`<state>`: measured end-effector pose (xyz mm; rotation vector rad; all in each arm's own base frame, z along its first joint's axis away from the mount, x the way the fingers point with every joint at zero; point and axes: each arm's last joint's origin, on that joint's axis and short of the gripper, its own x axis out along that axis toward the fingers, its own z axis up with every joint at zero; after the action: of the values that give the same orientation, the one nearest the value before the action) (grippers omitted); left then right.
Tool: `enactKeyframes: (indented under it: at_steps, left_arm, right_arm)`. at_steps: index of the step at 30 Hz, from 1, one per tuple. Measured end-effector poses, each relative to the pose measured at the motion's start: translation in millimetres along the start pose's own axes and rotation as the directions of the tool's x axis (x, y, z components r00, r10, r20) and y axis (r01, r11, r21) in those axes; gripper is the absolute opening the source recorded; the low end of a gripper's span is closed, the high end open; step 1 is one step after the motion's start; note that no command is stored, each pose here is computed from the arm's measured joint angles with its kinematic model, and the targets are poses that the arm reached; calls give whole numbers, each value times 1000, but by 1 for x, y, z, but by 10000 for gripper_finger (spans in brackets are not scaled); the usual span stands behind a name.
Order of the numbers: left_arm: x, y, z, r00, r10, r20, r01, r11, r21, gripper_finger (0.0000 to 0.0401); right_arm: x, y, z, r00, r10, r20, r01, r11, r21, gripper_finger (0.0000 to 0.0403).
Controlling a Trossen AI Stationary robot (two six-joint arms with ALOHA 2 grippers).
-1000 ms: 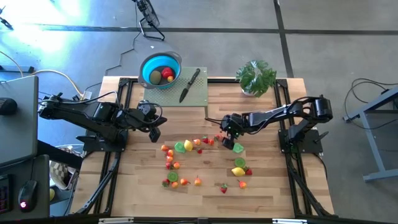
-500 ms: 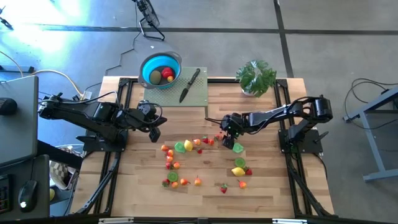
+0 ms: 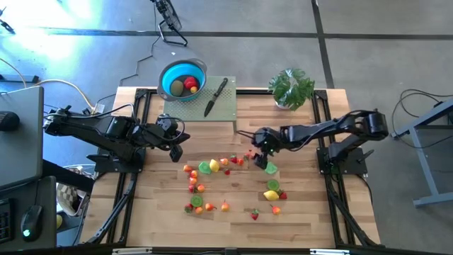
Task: Pick & Place Fruit
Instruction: Put the half apple into the strainer bowl on the shelf
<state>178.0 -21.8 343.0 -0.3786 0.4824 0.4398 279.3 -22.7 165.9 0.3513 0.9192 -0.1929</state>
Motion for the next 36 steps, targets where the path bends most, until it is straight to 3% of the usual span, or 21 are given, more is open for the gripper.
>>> enactKeyframes:
  at_steps: [9, 15, 20, 26, 36]
  left_arm:
    - [0, 0, 0, 1000, -2, 3, 2, 1000, -2, 0]
    - [0, 0, 1, 1000, 4, 15, -4, 1000, -2, 0]
    - [0, 0, 4, 997, 47, 63, -51, 997, 58, 0]
    - [0, -9, 17, 982, -27, 186, 4, 992, 125, 0]
    - [1, -30, 42, 894, -191, 406, 101, 967, 234, 0]
  right_arm:
    - [-46, 5, 16, 979, 5, 203, -9, 1000, 16, 258]
    - [-74, 13, 26, 918, -37, 394, 29, 999, 26, 272]
    - [-89, 23, 37, 862, -20, 507, 6, 1000, 29, 257]
    - [-105, 41, 60, 812, 43, 583, -37, 999, -22, 269]
    - [-132, 61, 81, 709, 166, 686, -127, 986, -108, 261]
